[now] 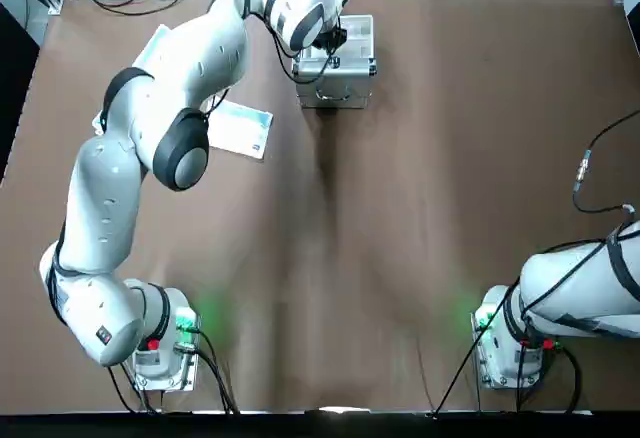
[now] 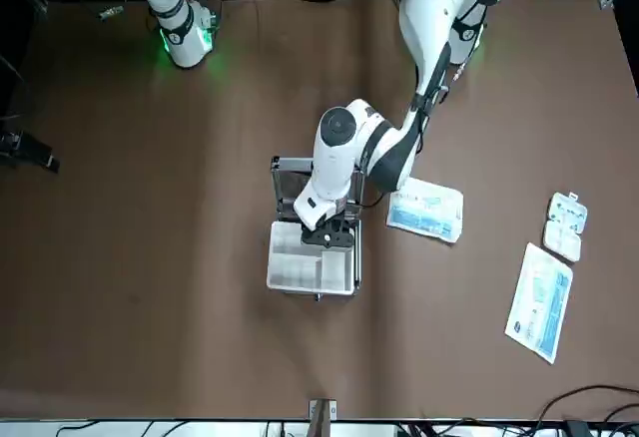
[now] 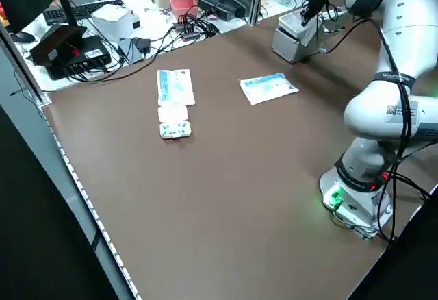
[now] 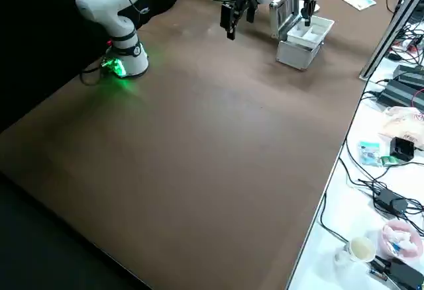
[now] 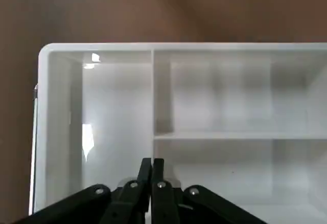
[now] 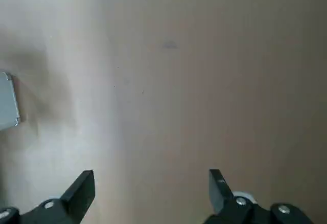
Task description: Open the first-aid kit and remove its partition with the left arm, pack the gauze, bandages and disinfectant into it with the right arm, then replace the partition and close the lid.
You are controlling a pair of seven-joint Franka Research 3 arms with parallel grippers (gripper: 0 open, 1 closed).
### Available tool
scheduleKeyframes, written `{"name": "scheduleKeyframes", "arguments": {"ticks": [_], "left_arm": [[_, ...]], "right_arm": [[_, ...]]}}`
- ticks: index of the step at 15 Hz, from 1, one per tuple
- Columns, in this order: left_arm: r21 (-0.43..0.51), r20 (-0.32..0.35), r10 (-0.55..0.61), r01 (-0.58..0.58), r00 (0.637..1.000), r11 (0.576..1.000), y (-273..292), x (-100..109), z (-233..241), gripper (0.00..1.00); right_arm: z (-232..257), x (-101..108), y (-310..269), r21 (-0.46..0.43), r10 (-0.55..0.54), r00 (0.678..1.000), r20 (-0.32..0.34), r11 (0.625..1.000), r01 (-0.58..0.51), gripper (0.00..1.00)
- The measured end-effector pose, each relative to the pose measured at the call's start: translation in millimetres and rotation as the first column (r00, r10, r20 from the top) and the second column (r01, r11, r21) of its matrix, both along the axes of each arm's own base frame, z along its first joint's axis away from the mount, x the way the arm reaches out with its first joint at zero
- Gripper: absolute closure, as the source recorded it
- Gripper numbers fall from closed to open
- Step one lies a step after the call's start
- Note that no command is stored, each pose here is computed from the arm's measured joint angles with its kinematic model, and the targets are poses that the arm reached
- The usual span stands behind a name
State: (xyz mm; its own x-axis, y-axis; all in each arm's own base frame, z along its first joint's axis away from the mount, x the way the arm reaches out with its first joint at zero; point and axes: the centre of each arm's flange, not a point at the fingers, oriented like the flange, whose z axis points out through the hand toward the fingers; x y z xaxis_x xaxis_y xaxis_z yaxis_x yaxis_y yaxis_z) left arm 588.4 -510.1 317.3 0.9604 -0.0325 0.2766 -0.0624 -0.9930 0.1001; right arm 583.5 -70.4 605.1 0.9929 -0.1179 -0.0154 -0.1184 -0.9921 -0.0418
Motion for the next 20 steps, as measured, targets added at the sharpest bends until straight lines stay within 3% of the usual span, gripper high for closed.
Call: {"name": "scheduleKeyframes", "arguments": {"ticks": [20], "left_arm": [[0.039, -0.054, 0.000, 0.002, 0.999, 0.999, -2.1, -7.3, -3.4, 0.97]], "right_arm": [[-0.9, -0.1, 1.3, 0.001, 0.004, 1.000, -0.003, 1.000, -0.004, 0.01]]}}
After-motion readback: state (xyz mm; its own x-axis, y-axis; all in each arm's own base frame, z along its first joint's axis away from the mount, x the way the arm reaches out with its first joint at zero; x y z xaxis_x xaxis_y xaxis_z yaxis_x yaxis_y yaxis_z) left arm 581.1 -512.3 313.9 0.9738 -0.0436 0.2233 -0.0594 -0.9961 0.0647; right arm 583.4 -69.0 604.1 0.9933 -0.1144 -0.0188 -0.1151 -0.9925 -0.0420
